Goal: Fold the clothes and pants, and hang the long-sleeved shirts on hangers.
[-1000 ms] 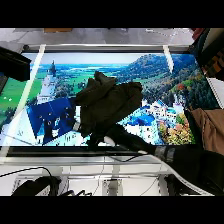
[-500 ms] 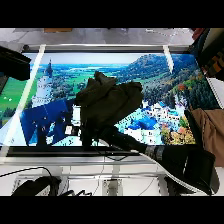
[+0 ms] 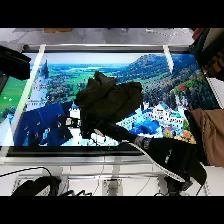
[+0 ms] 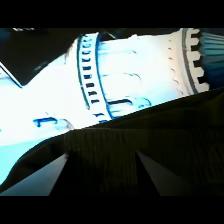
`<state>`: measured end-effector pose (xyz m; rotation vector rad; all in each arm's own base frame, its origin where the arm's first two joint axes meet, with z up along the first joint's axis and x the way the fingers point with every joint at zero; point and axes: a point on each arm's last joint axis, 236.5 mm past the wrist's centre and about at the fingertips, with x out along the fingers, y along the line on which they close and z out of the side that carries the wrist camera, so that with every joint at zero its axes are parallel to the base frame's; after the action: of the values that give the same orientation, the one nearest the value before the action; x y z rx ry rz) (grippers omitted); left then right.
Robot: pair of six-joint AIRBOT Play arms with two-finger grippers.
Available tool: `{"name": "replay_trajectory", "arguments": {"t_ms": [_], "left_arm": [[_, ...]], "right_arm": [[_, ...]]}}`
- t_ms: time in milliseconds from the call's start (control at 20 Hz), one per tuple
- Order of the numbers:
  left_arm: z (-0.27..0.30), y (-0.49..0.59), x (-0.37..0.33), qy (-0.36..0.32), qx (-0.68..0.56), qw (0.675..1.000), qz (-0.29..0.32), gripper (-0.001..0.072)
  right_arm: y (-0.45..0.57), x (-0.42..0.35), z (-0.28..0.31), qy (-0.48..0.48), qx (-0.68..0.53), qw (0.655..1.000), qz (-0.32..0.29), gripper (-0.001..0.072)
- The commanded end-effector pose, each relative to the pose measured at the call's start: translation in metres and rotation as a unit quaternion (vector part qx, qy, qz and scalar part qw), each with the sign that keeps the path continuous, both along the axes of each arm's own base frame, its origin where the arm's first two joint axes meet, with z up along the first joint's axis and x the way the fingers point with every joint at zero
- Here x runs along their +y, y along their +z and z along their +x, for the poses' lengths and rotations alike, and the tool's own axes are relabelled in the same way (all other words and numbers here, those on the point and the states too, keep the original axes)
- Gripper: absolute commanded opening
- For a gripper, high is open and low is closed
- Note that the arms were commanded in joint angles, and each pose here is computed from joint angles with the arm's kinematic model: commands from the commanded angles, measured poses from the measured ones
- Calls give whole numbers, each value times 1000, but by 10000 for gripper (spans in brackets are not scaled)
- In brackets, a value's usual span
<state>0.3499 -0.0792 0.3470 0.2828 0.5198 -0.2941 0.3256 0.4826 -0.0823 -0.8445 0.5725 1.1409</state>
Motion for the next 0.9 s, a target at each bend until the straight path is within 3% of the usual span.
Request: {"name": "replay_trajectory", "arguments": {"t_ms": [0,700,750,850], "left_arm": [[1,0,0,1,-1,1000,0,18],[1,0,0,1,-1,1000,0,18],[1,1,0,1,-3,1000,-1,18],[1,2,0,1,-4,1000,-1,18]], "right_arm": [[-6,2,-7,-2,25,1000,-4,453],[-19,-7,-1,12,5,999,-33,450],[-19,-8,3,13,0,999,-33,428],[-19,-14,11,6,1,999,-36,293]]}}
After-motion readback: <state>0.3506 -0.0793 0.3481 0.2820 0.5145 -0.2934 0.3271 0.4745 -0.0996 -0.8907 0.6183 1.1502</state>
